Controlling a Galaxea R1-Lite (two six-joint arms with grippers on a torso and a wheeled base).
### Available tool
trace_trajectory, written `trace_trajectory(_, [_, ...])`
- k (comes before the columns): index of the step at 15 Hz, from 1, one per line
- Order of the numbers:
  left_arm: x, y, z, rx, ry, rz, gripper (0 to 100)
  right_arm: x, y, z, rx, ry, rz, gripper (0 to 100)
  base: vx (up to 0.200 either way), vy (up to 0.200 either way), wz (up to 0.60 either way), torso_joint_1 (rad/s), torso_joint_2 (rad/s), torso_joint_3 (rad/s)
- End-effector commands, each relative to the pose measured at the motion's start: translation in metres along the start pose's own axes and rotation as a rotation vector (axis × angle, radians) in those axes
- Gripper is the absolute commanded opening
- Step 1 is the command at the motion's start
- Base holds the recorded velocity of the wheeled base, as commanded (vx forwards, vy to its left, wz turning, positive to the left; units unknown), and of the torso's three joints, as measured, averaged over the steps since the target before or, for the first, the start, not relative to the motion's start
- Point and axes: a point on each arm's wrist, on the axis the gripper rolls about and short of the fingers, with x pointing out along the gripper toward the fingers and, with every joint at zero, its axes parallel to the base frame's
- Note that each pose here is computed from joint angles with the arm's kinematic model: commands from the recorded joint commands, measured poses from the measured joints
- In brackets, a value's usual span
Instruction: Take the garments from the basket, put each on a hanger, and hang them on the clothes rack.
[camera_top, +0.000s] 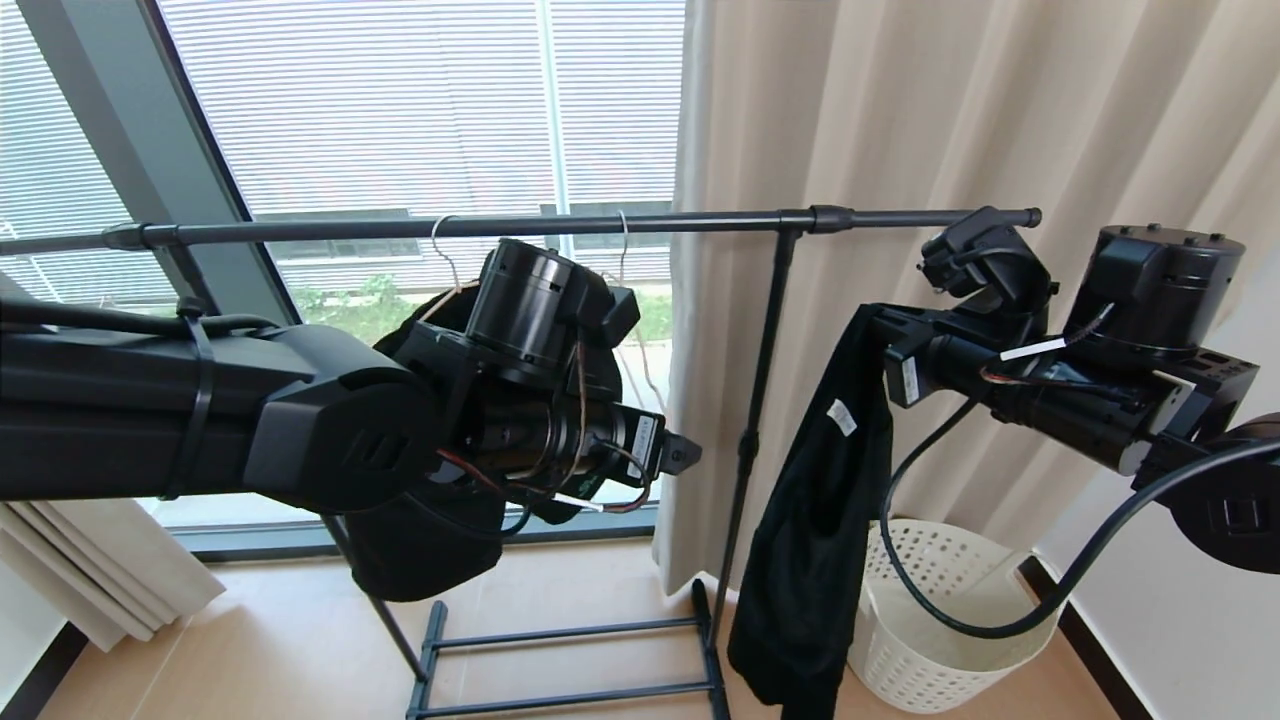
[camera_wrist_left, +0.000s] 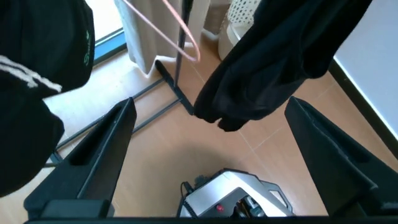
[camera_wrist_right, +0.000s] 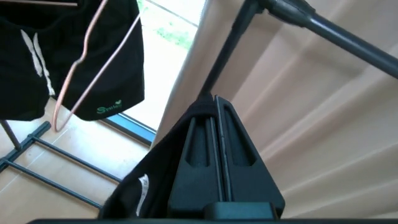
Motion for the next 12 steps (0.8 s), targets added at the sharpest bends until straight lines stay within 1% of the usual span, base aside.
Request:
trace_trajectory(1, [0.007, 0.0, -0.004, -0.006, 0.021, 0.003, 100, 0.002, 0.002, -0.002, -0.001, 0.005, 0.005, 0, 0.2, 0.0, 0.0, 0.002, 0.0, -0.002])
trace_trajectory(3, [0.01, 0.001, -0.006, -0.009, 0.028, 0.004, 100, 0.002, 0.002, -0.002, -0.001, 0.005, 0.006, 0, 0.2, 0.0, 0.0, 0.002, 0.0, 0.0])
trace_trajectory(6, [0.011, 0.001, -0.005, -0.012, 0.022, 0.003, 100, 0.002, 0.002, -0.002, -0.001, 0.008, 0.007, 0, 0.0, 0.0, 0.0, 0.0, 0.0, 0.0])
trace_trajectory(8, [0.037, 0.003, -0.012, -0.01, 0.019, 0.11, 100, 0.002, 0.002, -0.003, -0.003, 0.009, 0.008, 0, 0.0, 0.0, 0.0, 0.0, 0.0, 0.0])
trace_trajectory(9, [0.049, 0.004, -0.013, -0.011, 0.008, 0.158, 100, 0.002, 0.002, -0.003, -0.001, 0.011, 0.008, 0, 0.0, 0.0, 0.0, 0.0, 0.0, 0.0])
trace_trajectory(10, [0.057, 0.004, -0.012, -0.016, -0.018, 0.196, 100, 0.002, 0.002, -0.003, -0.001, 0.011, 0.008, 0, 0.0, 0.0, 0.0, 0.0, 0.0, 0.0])
trace_trajectory(11, [0.062, 0.004, -0.01, -0.029, -0.032, 0.197, 100, 0.002, 0.002, -0.004, -0.001, 0.012, 0.008, 0, 0.0, 0.0, 0.0, 0.0, 0.0, 0.0])
trace_trajectory(12, [0.066, 0.004, -0.01, -0.034, -0.031, 0.2, 100, 0.002, 0.002, -0.004, -0.001, 0.012, 0.008, 0, 0.0, 0.0, 0.0, 0.0, 0.0, 0.0])
